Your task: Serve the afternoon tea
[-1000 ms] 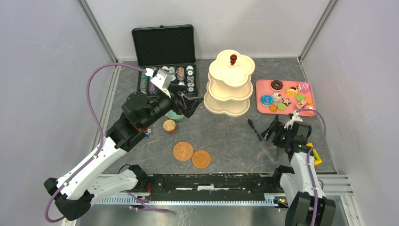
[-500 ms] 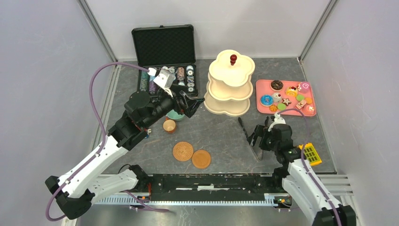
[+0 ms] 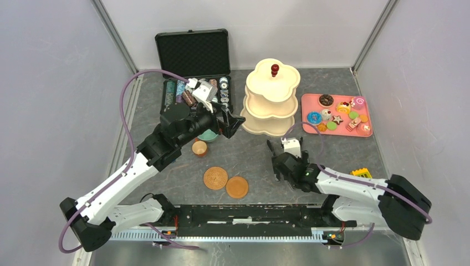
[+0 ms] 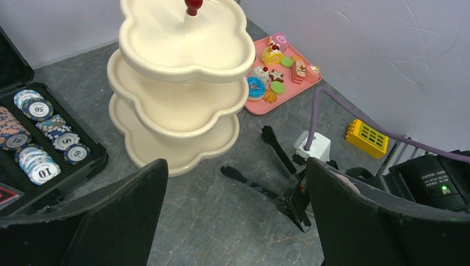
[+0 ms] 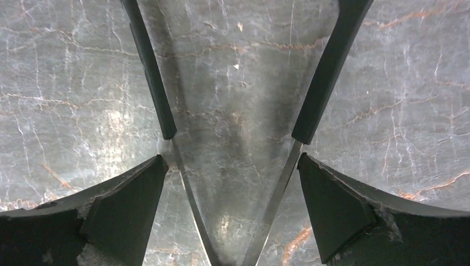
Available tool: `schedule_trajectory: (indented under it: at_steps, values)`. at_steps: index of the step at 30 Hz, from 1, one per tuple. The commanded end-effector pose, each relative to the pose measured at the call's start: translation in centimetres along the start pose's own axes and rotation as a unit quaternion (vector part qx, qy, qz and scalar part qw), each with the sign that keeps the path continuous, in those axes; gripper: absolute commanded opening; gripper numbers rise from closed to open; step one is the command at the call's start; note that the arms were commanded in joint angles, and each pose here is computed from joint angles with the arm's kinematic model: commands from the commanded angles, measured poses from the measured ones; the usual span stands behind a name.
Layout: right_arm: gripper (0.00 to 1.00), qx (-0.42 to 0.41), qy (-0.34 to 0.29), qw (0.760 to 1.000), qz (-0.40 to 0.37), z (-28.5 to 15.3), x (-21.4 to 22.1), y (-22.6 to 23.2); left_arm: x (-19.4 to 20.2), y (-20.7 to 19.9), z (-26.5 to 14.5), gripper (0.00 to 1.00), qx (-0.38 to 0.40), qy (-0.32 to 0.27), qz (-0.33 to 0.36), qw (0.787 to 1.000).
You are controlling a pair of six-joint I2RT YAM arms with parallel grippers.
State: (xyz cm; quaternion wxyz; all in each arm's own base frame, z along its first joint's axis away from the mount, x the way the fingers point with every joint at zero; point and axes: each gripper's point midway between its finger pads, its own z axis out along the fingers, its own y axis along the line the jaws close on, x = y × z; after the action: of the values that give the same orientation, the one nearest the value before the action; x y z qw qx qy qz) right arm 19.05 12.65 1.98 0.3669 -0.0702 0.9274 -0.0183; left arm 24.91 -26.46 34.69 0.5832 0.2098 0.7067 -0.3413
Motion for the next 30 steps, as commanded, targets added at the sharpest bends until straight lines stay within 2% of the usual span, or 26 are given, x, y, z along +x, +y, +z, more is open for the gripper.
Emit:
schedule_trajectory:
  at_steps: [1, 7, 10, 13, 15, 19, 25, 27, 30]
  values:
    - [0.98, 0.045, -0.048, 0.998, -0.012, 0.4, -1.7, -0.4, -2.8, -0.3, -0.3, 1.0, -0.002, -0.021, 0.03, 0.999]
    - [0.98, -0.005, -0.085, 0.996, -0.012, 0.9, -0.9, -0.1, -3.7, -0.8, -0.4, 1.0, 0.001, -0.024, 0.023, 0.999]
    - [0.91, -0.017, -0.097, 0.995, -0.009, 0.7, -1.0, 0.0, -3.0, -0.1, -0.3, 1.0, -0.012, -0.016, 0.033, 0.999]
    - [0.89, -0.011, -0.096, 0.995, -0.005, 0.8, -0.8, -0.3, -2.3, 0.4, -0.4, 1.0, -0.021, -0.006, 0.05, 0.999]
    - [0.89, -0.009, -0.093, 0.996, -0.005, 0.9, -0.7, -0.2, -2.2, 1.1, -0.5, 1.0, -0.037, -0.008, 0.055, 0.998]
    - [0.96, 0.038, -0.066, 0.997, 0.018, 1.3, -0.1, -1.6, -1.4, 1.5, -0.7, 1.0, -0.041, -0.009, 0.059, 0.997]
    - [0.98, 0.028, -0.041, 0.998, 0.039, 2.1, 1.0, -1.7, -0.7, 1.7, -0.9, 1.0, -0.044, -0.003, 0.062, 0.997]
    - [0.93, 0.036, -0.038, 0.998, 0.04, 2.1, 1.0, -2.0, -0.7, 1.7, -0.9, 1.0, -0.044, -0.004, 0.063, 0.997]
    - [0.8, 0.032, -0.031, 0.998, 0.035, 2.1, 1.3, -1.8, -0.7, 1.8, -1.1, 1.0, -0.044, -0.006, 0.063, 0.997]
